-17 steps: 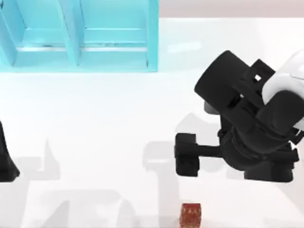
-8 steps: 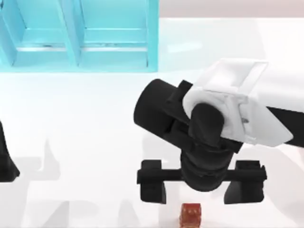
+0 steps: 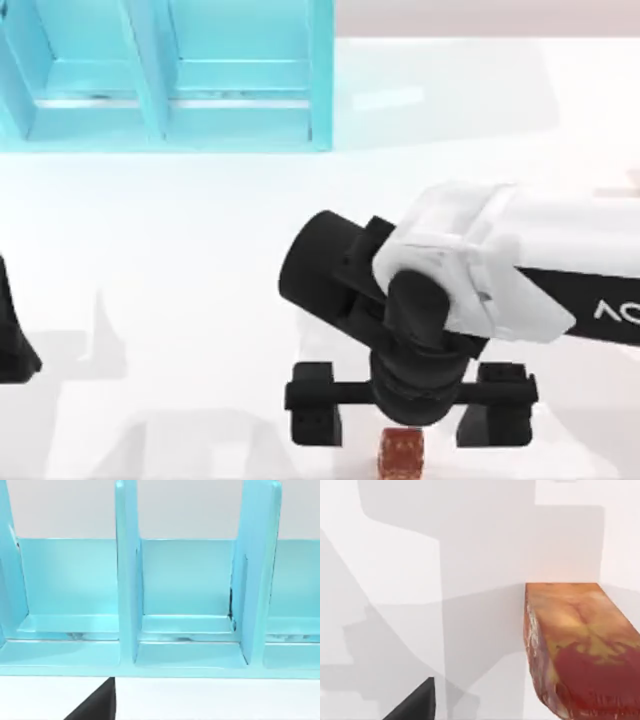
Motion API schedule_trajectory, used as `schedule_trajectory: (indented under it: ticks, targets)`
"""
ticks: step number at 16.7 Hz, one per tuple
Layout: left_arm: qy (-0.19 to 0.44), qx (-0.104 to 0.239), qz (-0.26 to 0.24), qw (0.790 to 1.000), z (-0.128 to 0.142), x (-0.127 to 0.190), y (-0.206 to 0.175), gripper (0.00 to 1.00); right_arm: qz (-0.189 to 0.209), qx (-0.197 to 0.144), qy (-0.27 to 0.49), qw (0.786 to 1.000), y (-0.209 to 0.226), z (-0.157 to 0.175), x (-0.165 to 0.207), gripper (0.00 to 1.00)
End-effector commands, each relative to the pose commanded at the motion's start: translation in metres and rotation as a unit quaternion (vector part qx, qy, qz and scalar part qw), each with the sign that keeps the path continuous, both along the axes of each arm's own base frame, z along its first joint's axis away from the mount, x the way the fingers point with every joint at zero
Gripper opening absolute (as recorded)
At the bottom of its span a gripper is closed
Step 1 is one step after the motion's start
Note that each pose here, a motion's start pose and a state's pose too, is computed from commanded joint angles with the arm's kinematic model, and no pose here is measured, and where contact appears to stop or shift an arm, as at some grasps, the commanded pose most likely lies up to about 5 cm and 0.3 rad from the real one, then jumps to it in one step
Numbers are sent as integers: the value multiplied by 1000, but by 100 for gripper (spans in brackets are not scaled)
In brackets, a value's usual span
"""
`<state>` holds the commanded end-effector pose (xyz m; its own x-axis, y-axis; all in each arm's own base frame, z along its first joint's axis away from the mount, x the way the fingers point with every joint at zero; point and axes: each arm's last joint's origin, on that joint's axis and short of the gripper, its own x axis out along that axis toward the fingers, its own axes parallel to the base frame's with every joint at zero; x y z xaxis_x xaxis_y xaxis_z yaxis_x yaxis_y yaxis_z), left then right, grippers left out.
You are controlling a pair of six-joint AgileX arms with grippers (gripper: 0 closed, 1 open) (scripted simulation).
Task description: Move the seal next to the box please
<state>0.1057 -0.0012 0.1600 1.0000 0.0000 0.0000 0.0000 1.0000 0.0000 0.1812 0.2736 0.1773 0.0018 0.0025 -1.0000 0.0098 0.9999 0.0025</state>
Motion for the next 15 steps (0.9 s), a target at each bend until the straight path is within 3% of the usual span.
schedule_trajectory:
  ticks: [5, 10, 15]
  targets:
    - [0, 0, 0, 1000, 0, 0, 0, 100, 0, 0, 0, 1000, -2, -52, -2, 100]
    - [0, 0, 0, 1000, 0, 0, 0, 100, 0, -1, 1, 1000, -3, -56, -3, 100]
    - [0, 0, 0, 1000, 0, 0, 0, 100, 0, -1, 1, 1000, -3, -56, -3, 62]
